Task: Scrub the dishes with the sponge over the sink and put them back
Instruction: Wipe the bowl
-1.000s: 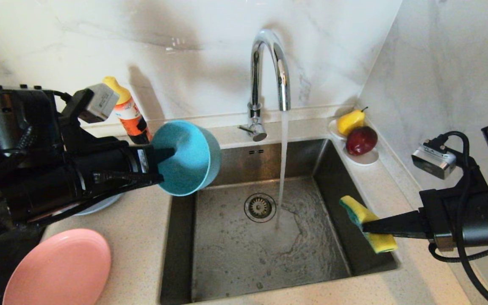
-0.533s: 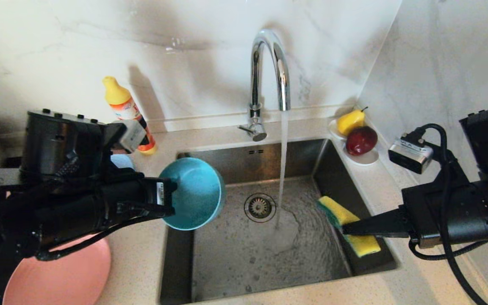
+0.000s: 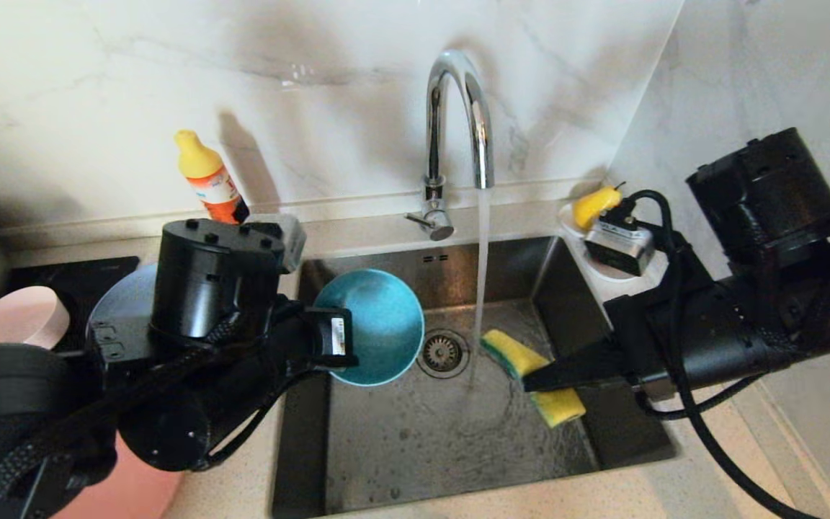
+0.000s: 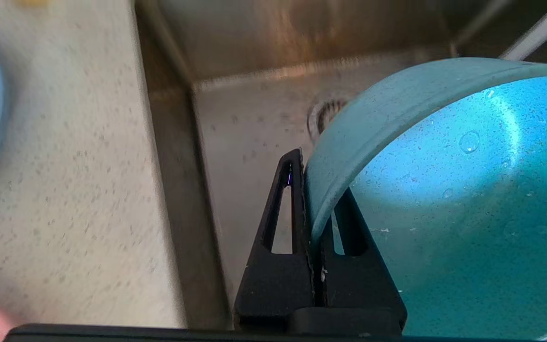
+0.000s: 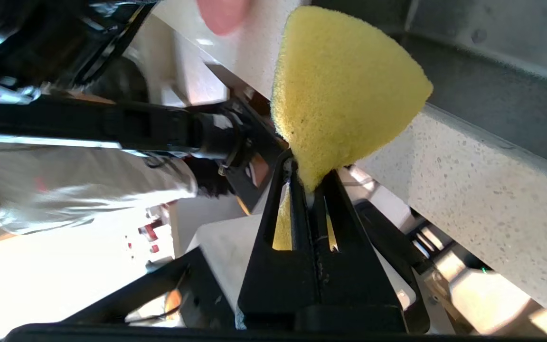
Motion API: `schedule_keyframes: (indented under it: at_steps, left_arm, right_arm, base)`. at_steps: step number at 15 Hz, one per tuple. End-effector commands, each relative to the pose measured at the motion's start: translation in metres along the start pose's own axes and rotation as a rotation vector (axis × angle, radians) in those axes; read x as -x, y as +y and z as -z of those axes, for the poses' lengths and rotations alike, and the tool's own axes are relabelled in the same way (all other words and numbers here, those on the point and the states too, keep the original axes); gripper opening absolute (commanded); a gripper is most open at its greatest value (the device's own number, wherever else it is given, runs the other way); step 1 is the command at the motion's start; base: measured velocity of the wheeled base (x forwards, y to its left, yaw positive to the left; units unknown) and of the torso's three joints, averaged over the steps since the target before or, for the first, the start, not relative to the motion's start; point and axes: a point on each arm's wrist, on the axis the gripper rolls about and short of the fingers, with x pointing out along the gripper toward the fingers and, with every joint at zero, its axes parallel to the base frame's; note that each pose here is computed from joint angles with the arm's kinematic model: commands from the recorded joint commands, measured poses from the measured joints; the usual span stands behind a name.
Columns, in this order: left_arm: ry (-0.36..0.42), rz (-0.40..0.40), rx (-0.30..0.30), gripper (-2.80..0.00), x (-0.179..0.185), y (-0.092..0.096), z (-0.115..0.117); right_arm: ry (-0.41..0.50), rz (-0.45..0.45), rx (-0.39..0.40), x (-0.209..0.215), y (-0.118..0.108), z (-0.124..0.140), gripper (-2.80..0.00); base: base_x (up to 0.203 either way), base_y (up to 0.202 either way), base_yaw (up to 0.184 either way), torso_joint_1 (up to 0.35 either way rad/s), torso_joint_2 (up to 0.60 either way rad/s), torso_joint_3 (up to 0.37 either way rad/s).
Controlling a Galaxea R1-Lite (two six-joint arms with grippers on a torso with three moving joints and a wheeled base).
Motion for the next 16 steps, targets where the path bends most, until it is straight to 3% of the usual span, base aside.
schedule_keyframes:
  at_steps: [1,7,12,16]
  left_arm:
    - [-0.021,0.004,-0.013,-2.8,-0.01,-0.016,0.013]
    - [-0.165,-0.002,-0.049,-2.8,-0.02,-0.041,0.026]
    - [-0.149,-0.004,-0.068,-2.8,-0.018,-0.038,0.035]
    - [-0.205,0.007,-0.043,-2.8,-0.014,-0.036,0.03]
  right_arm:
    - [0.046,0.019,-0.007,-0.024,0.0,-0.007,-2.8]
    - [0.071,0.07,0.015,-0.051,0.021,-0.033,-2.8]
    - [0.094,0.07,0.008,-0.077,0.026,-0.042,-2.8]
    - [0.066,0.078,0.005,-0.072,0.029,-0.052,-2.8]
  base:
    - [0.0,0.0,0.0,0.0,0.0,0.0]
    - [0.0,0.0,0.0,0.0,0.0,0.0]
    - [0.0,0.0,0.0,0.0,0.0,0.0]
    - [0.0,0.0,0.0,0.0,0.0,0.0]
